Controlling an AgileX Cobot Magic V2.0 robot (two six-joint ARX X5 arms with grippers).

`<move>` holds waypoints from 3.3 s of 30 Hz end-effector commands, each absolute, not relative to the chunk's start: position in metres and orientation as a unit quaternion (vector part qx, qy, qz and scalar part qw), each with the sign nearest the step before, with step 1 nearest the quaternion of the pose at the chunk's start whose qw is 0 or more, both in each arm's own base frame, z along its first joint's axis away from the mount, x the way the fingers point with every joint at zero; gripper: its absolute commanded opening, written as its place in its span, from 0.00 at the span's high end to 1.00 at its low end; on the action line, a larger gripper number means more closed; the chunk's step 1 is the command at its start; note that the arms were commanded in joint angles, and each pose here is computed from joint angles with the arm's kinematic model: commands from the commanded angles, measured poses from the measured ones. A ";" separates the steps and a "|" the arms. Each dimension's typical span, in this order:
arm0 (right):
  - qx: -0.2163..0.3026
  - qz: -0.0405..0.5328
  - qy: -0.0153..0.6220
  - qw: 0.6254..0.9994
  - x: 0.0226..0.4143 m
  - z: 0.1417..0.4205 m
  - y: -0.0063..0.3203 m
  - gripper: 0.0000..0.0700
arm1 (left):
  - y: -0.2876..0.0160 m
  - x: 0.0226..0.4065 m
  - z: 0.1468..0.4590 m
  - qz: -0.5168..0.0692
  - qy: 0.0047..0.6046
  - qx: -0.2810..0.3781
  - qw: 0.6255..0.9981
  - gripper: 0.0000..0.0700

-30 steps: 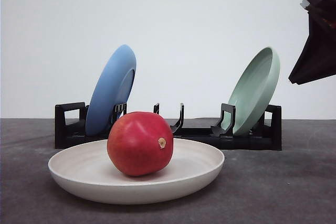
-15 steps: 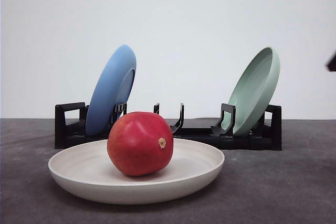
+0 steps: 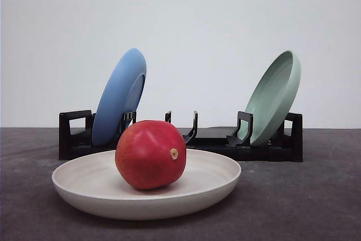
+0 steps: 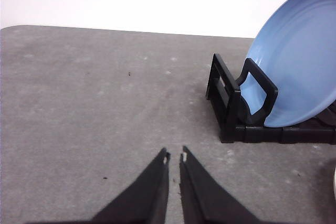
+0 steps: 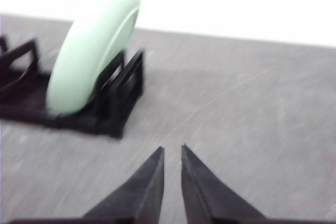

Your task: Place pomegranate in white plate

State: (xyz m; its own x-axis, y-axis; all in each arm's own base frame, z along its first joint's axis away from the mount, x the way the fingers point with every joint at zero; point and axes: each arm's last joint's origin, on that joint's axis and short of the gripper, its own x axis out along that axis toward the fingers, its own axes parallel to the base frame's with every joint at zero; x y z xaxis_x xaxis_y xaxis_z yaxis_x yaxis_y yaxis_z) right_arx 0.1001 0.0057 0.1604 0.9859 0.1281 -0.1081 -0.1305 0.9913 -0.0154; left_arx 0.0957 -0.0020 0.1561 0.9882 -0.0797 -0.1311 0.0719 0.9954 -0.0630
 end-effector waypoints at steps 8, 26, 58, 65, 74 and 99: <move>-0.013 0.032 0.020 0.999 0.097 0.162 0.002 0.92 | -0.002 0.096 0.154 -0.039 0.065 -0.026 0.997 0.98; -0.013 0.035 0.014 0.999 0.097 0.163 0.002 0.92 | -0.002 0.096 0.154 -0.039 0.065 -0.025 0.997 0.98; -0.013 0.035 0.014 0.999 0.097 0.163 0.002 0.92 | -0.002 0.096 0.154 -0.039 0.065 -0.025 0.997 0.98; -0.013 0.035 0.014 0.999 0.097 0.163 0.002 0.92 | -0.002 0.096 0.154 -0.039 0.065 -0.025 0.997 0.98; -0.013 0.035 0.014 0.999 0.097 0.163 0.002 0.92 | -0.002 0.096 0.154 -0.039 0.065 -0.025 0.997 0.98; -0.013 0.035 0.014 0.999 0.097 0.163 0.002 0.92 | -0.002 0.096 0.154 -0.039 0.065 -0.026 0.997 0.98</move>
